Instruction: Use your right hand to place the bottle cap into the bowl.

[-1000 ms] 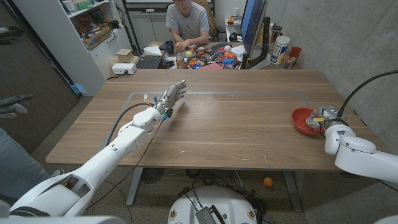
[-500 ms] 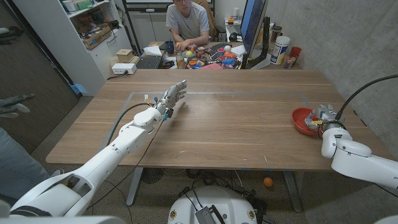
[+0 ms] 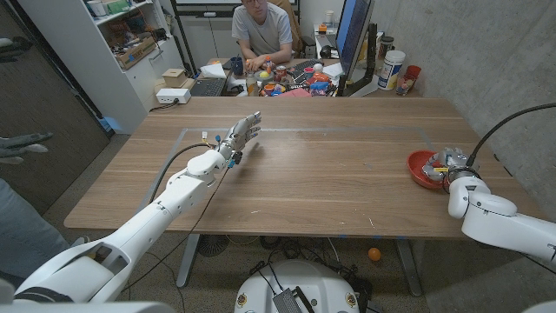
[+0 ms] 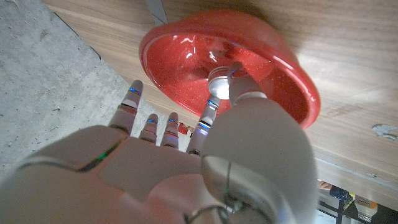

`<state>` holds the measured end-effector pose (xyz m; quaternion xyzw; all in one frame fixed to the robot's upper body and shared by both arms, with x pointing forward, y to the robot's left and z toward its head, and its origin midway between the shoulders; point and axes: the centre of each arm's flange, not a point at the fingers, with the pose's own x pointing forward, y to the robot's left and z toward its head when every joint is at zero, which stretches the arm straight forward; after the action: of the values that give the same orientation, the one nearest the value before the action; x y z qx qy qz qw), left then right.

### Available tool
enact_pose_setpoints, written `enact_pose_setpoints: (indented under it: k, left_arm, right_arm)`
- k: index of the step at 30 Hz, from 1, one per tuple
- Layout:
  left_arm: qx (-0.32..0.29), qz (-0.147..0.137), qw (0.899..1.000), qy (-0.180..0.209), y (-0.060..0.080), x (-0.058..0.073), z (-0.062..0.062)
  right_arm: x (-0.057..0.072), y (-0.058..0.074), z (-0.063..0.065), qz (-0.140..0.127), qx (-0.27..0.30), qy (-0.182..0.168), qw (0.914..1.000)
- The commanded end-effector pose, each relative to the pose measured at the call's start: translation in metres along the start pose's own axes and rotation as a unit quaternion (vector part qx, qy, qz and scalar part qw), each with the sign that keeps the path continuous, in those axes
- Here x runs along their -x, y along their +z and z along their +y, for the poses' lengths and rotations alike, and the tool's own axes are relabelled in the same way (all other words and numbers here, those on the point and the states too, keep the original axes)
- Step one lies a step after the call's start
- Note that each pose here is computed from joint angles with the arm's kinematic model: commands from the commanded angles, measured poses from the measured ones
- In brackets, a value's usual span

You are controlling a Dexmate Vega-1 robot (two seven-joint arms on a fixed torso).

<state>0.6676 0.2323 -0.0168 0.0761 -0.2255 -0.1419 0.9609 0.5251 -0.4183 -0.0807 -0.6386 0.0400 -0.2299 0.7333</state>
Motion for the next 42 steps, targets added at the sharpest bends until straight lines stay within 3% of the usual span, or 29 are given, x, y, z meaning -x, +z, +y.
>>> enact_pose_setpoints:
  k: [1,16,19,25,33,42]
  left_arm:
    - [-0.001,-0.002,1.0,-0.003,0.001,-0.001,0.0]
    - [0.001,-0.004,1.0,-0.001,0.001,-0.001,0.003]
    - [0.0,-0.005,1.0,-0.001,0.001,-0.002,0.003]
    - [0.002,-0.004,1.0,0.0,0.0,-0.001,0.005]
    - [0.005,-0.009,1.0,0.001,0.0,0.001,0.008]
    - [0.008,-0.011,1.0,0.003,-0.002,0.004,0.012]
  right_arm:
    - [-0.008,-0.001,-0.012,-0.004,0.015,0.011,0.9998]
    - [-0.012,-0.001,-0.016,0.002,0.022,0.023,0.9995]
    - [-0.009,-0.001,-0.017,0.0,0.018,0.0,0.9998]
    - [0.001,-0.005,-0.025,-0.008,-0.022,-0.08,0.9965]
    - [0.005,-0.005,-0.035,-0.008,-0.038,-0.113,0.9928]
    - [0.009,-0.002,-0.038,-0.022,-0.062,-0.128,0.9896]
